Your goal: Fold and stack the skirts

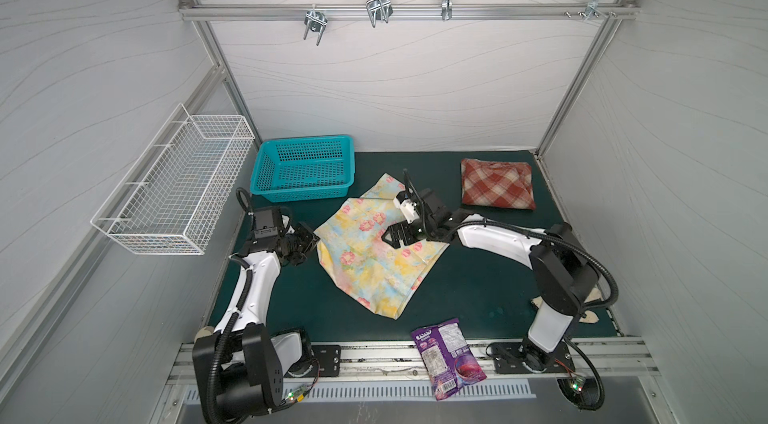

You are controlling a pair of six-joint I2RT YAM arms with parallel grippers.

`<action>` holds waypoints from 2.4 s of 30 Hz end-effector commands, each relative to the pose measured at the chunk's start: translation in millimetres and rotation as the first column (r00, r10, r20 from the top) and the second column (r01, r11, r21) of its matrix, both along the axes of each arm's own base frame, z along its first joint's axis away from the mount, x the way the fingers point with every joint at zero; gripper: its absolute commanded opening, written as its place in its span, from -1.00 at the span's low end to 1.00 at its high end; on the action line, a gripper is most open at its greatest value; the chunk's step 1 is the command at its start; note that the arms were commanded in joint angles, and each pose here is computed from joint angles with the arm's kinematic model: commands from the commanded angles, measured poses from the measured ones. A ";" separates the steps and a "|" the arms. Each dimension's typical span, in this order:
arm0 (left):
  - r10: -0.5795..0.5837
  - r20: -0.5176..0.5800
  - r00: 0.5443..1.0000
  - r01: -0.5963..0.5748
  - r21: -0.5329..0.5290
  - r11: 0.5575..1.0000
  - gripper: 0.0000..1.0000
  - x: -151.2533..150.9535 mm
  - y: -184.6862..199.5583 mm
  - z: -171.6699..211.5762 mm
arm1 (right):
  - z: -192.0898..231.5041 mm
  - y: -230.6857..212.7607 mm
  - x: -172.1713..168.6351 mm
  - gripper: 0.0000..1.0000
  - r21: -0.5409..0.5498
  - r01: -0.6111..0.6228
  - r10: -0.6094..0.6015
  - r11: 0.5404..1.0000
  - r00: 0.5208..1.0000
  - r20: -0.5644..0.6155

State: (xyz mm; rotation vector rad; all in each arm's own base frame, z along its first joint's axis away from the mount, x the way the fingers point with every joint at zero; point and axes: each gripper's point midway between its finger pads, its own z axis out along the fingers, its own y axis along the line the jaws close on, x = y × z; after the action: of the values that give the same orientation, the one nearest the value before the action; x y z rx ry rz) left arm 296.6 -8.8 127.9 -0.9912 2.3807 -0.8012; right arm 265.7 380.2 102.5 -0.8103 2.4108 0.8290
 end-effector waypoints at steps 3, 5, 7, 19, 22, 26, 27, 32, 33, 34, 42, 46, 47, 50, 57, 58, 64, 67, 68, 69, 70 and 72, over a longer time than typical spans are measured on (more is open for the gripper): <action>-0.024 0.064 0.998 0.023 0.012 1.000 -1.00 21.1 3.6 30.7 | -16.7 0.3 -49.5 0.98 -0.089 -0.062 0.073 0.994 0.988 0.137; -0.031 0.067 0.997 0.030 0.007 1.000 -1.00 24.2 3.3 32.6 | -24.3 3.5 -66.8 0.98 -0.125 -0.097 0.117 0.987 0.980 0.161; -0.035 0.063 0.997 0.035 0.003 0.999 -1.00 26.1 2.9 32.3 | -30.5 9.4 -82.7 0.97 -0.155 -0.144 0.172 0.977 0.968 0.184; -0.037 0.056 0.998 0.037 0.005 0.999 -1.00 29.2 4.6 26.7 | -48.6 35.6 -142.3 0.87 -0.231 -0.311 0.364 0.922 0.899 0.244; -0.035 0.050 0.998 0.035 0.006 0.999 -1.00 29.5 5.6 24.8 | -59.1 36.9 -159.1 0.83 -0.211 -0.365 0.407 0.907 0.890 0.207; -0.032 0.043 0.999 0.032 0.007 0.999 -1.00 30.2 7.8 22.7 | -68.6 35.6 -181.7 0.83 -0.249 -0.409 0.463 0.878 0.858 0.221; -0.030 0.044 0.999 0.030 0.007 1.000 -1.00 30.6 8.7 23.1 | -71.0 34.2 -185.0 0.83 -0.270 -0.411 0.472 0.871 0.852 0.226; -0.024 0.045 0.999 0.023 0.008 1.000 -1.00 31.7 11.8 24.9 | -82.6 29.0 -194.0 0.77 -0.331 -0.405 0.488 0.852 0.843 0.227; -0.023 0.045 0.999 0.023 0.008 1.000 -1.00 31.7 12.0 25.2 | -84.3 28.1 -193.8 0.74 -0.333 -0.400 0.483 0.854 0.847 0.221; -0.023 0.046 0.999 0.023 0.008 1.000 -1.00 31.9 12.1 26.1 | -87.5 26.5 -193.6 0.66 -0.342 -0.396 0.481 0.852 0.850 0.214; -0.011 0.049 0.999 0.011 0.012 1.000 -1.00 33.9 17.7 30.1 | -98.6 16.6 -185.5 0.04 -0.396 -0.338 0.442 0.853 0.873 0.206; -0.007 0.051 0.999 0.007 0.006 1.000 -1.00 36.1 19.8 32.7 | -102.9 11.4 -181.3 -0.55 -0.436 -0.318 0.437 0.842 0.876 0.205; -0.008 0.053 0.999 0.008 0.005 1.000 -1.00 37.0 20.0 33.7 | -104.2 9.6 -180.9 -0.67 -0.444 -0.313 0.435 0.839 0.877 0.204; -0.003 0.058 0.998 0.002 0.010 1.000 -1.00 39.7 24.2 38.8 | -99.4 7.1 -184.6 -0.91 -0.433 -0.319 0.434 0.843 0.880 0.195; 0.023 0.115 0.993 -0.018 -0.042 0.999 -1.00 44.1 35.5 67.2 | -34.3 -1.1 -197.3 -1.00 -0.291 -0.320 0.386 0.902 0.899 0.207; 0.026 0.129 0.991 -0.020 -0.051 0.999 -1.00 43.5 36.6 74.0 | -22.8 -1.4 -200.6 -1.00 -0.261 -0.328 0.384 0.908 0.901 0.203; 0.021 0.192 0.981 -0.014 -0.036 0.999 -1.00 28.0 33.7 105.0 | 18.5 -6.7 -223.5 -1.00 -0.131 -0.376 0.393 0.917 0.908 0.147; 0.030 0.219 0.975 -0.027 -0.014 1.000 -1.00 16.1 33.6 115.6 | 32.9 -10.3 -232.6 -1.00 -0.074 -0.388 0.395 0.919 0.911 0.118; 0.037 0.230 0.973 -0.036 -0.007 0.999 -1.00 12.1 33.9 119.2 | 36.3 -12.2 -235.3 -1.00 -0.060 -0.392 0.396 0.918 0.912 0.107; 0.043 0.242 0.969 -0.044 -0.002 0.999 -1.00 8.5 33.9 123.2 | 37.9 -14.4 -236.5 -1.00 -0.055 -0.390 0.394 0.919 0.914 0.099; 0.047 0.257 0.965 -0.050 0.005 0.999 -1.00 5.0 33.5 128.2 | 38.8 -17.3 -237.4 -1.00 -0.050 -0.387 0.390 0.921 0.916 0.093; 0.057 0.297 0.953 -0.065 0.017 0.998 -1.00 0.5 32.9 138.6 | 40.6 -22.6 -237.0 -1.00 -0.031 -0.370 0.371 0.929 0.925 0.086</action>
State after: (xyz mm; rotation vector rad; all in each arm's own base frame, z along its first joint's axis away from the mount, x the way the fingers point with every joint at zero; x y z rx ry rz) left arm 286.1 8.2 214.9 -1.0130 2.2574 -0.9247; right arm 41.5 374.4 149.9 -1.2963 2.1404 0.8629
